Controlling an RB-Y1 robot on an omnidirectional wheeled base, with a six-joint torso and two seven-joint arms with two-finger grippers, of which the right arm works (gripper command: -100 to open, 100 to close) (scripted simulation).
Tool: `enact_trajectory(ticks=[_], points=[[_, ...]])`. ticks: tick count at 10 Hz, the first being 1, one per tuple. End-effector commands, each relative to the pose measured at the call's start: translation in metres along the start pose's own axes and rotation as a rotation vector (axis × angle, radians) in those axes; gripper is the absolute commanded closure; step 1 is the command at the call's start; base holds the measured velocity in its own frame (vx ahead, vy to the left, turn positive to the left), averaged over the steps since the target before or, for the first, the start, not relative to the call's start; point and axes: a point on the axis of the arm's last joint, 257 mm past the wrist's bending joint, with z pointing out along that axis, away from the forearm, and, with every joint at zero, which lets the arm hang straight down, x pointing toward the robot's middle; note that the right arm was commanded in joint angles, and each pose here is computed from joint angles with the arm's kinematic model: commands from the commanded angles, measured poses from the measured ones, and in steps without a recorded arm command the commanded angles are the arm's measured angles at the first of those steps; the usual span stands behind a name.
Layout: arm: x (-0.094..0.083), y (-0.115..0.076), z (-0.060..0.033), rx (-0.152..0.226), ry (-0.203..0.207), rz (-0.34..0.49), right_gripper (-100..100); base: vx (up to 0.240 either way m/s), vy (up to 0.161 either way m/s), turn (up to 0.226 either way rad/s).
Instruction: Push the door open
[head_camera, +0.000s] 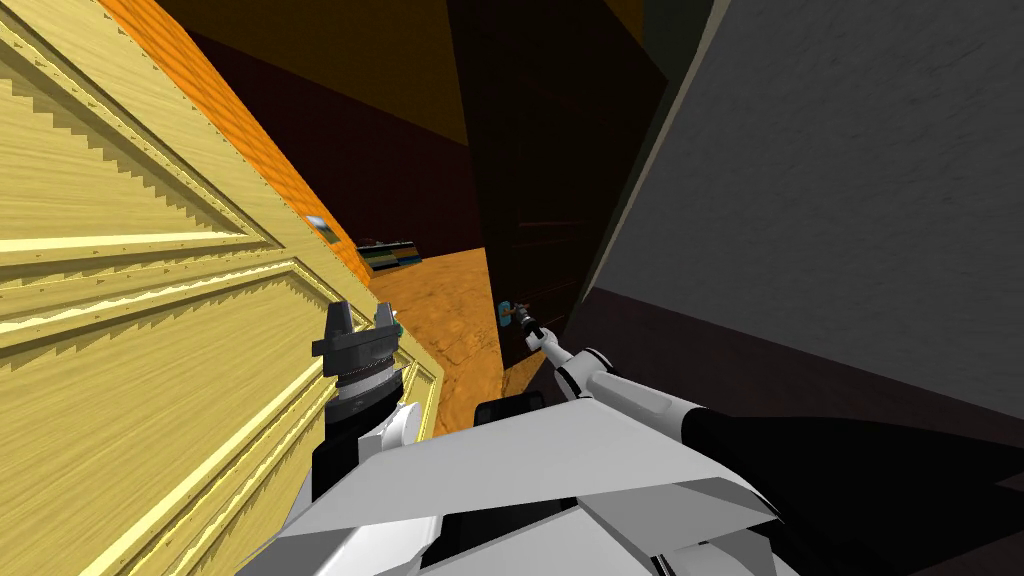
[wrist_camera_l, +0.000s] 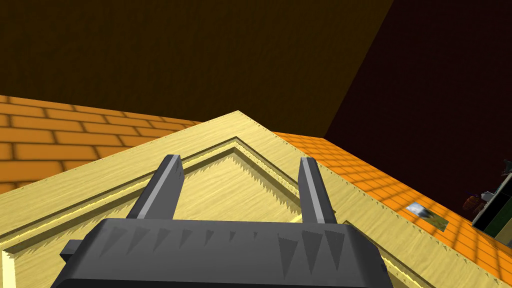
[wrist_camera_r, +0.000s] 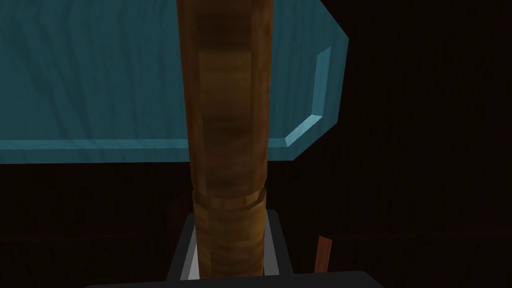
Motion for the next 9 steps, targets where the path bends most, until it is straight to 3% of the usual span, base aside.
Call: enact_trajectory(ticks=[1,3,4,9], points=[[-0.021,0.003,0.0021,0.002,-0.035,-0.005,100,0.140,0.175,-0.088],[-0.021,0.004,0.0024,0.000,-0.035,-0.005,100,0.066,0.068,-0.016],[-0.031,0.003,0.0011,0.003,-0.059,-0.001,100,0.096,0.112,-0.042],[-0.047,0.002,-0.0013,0.005,-0.104,0.011,100,0.120,0.157,-0.068]])
